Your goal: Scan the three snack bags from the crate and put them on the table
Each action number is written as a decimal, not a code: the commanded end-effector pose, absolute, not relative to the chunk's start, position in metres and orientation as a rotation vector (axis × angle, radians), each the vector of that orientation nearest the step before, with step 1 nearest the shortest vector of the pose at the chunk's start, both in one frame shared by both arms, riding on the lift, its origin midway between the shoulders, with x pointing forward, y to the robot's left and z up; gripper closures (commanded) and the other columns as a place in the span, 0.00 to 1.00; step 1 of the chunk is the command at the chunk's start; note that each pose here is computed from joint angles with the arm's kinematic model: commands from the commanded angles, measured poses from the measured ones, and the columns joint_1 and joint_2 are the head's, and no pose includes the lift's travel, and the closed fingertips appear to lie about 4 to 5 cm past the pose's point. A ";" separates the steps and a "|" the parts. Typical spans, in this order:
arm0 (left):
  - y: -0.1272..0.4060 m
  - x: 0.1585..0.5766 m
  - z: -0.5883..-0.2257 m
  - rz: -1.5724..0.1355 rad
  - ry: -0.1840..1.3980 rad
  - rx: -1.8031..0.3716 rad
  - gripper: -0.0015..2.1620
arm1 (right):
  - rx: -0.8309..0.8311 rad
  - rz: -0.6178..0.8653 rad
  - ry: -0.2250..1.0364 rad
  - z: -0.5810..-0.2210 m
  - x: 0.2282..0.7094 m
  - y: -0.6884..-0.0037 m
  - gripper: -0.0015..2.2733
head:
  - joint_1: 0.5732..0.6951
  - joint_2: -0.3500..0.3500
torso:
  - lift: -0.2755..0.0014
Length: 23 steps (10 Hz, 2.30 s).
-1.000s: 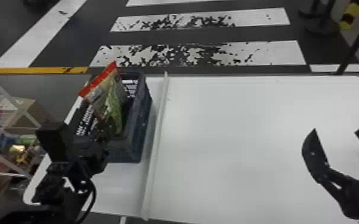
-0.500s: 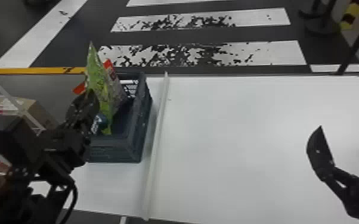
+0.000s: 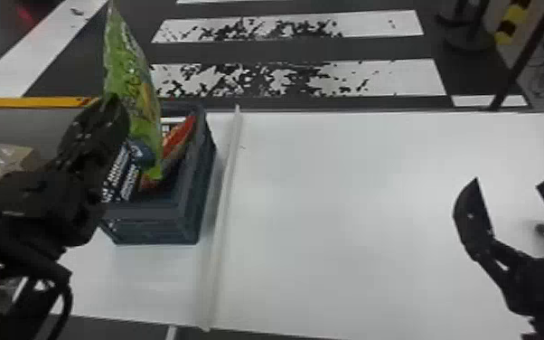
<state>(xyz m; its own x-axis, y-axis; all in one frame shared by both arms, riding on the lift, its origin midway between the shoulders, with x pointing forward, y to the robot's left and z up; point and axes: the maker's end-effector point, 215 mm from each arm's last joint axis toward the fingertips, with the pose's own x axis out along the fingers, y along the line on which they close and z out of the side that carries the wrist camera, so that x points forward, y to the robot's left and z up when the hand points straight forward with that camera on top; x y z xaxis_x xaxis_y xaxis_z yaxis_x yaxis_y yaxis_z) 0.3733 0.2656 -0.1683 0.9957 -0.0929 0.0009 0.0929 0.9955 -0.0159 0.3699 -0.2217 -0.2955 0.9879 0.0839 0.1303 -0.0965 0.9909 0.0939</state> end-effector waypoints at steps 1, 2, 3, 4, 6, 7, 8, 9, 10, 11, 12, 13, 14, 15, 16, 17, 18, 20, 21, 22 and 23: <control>0.239 0.369 -0.169 -0.172 0.025 -0.070 0.67 | 0.099 0.082 -0.129 -0.294 0.370 -0.225 0.03 | 1.00 0.60 | 0.66; 0.213 0.363 -0.176 -0.268 0.059 -0.148 0.67 | 0.099 0.076 -0.129 -0.294 0.371 -0.226 0.03 | 1.00 0.58 | 0.66; 0.187 0.358 -0.176 -0.350 0.072 -0.216 0.67 | 0.097 0.068 -0.133 -0.293 0.371 -0.229 0.03 | 1.00 0.51 | 0.66; 0.162 0.355 -0.183 -0.417 0.106 -0.282 0.67 | 0.094 0.061 -0.134 -0.293 0.371 -0.231 0.03 | 1.00 0.45 | 0.66; 0.111 0.345 -0.204 -0.565 0.177 -0.413 0.67 | 0.091 0.049 -0.143 -0.290 0.373 -0.236 0.03 | 1.00 0.35 | 0.66; 0.086 0.340 -0.226 -0.651 0.239 -0.470 0.67 | 0.088 0.047 -0.142 -0.291 0.373 -0.237 0.03 | 1.00 0.28 | 0.66; 0.060 0.333 -0.259 -0.728 0.331 -0.523 0.67 | 0.087 0.046 -0.142 -0.291 0.373 -0.238 0.03 | 1.00 0.20 | 0.66; 0.035 0.324 -0.282 -0.799 0.380 -0.580 0.67 | 0.086 0.045 -0.143 -0.291 0.373 -0.239 0.03 | 1.00 0.13 | 0.66; 0.019 0.319 -0.303 -0.821 0.429 -0.609 0.83 | 0.085 0.042 -0.151 -0.288 0.373 -0.241 0.03 | 1.00 0.07 | 0.66; 0.012 0.316 -0.318 -0.837 0.461 -0.638 0.83 | 0.085 0.039 -0.156 -0.287 0.372 -0.243 0.03 | 1.00 0.04 | 0.66; 0.007 0.312 -0.335 -0.866 0.499 -0.690 0.83 | 0.083 0.038 -0.158 -0.286 0.371 -0.245 0.03 | 1.00 0.00 | 0.66; 0.004 0.309 -0.352 -0.907 0.554 -0.748 0.83 | 0.083 0.038 -0.161 -0.285 0.370 -0.245 0.03 | 1.00 0.00 | 0.66; 0.004 0.310 -0.368 -0.921 0.590 -0.772 0.83 | 0.082 0.037 -0.161 -0.285 0.370 -0.245 0.03 | 1.00 0.00 | 0.66; 0.003 0.311 -0.386 -0.935 0.633 -0.800 0.83 | 0.079 0.036 -0.159 -0.285 0.369 -0.246 0.03 | 1.00 0.00 | 0.66; 0.007 0.317 -0.408 -0.912 0.670 -0.790 0.83 | 0.076 0.035 -0.161 -0.285 0.368 -0.248 0.03 | 1.00 0.00 | 0.66; 0.013 0.324 -0.428 -0.886 0.712 -0.772 0.83 | 0.075 0.037 -0.161 -0.284 0.368 -0.247 0.03 | 1.00 0.00 | 0.66; 0.019 0.329 -0.443 -0.860 0.740 -0.747 0.83 | 0.074 0.039 -0.164 -0.283 0.368 -0.247 0.03 | 1.00 0.00 | 0.66; 0.030 0.339 -0.461 -0.794 0.766 -0.682 0.83 | 0.076 0.040 -0.166 -0.282 0.369 -0.249 0.03 | 1.00 0.00 | 0.66; 0.041 0.352 -0.471 -0.728 0.768 -0.606 0.83 | 0.073 0.041 -0.168 -0.281 0.370 -0.250 0.03 | 1.00 0.00 | 0.66; 0.055 0.378 -0.469 -0.656 0.713 -0.523 0.83 | 0.073 0.040 -0.167 -0.281 0.371 -0.252 0.03 | 1.00 0.02 | 0.66; 0.064 0.397 -0.466 -0.611 0.671 -0.488 0.82 | 0.066 0.038 -0.168 -0.281 0.372 -0.255 0.03 | 1.00 0.06 | 0.66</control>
<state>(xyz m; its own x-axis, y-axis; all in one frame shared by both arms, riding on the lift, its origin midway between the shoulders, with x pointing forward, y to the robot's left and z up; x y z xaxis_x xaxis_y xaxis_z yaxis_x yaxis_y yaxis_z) 0.3874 0.0619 -0.4712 0.6025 -0.6682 -0.4365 0.3465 0.7117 -0.6111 0.3716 -0.2529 -0.2802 0.9850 0.0334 0.1695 -0.0451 0.9968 0.0660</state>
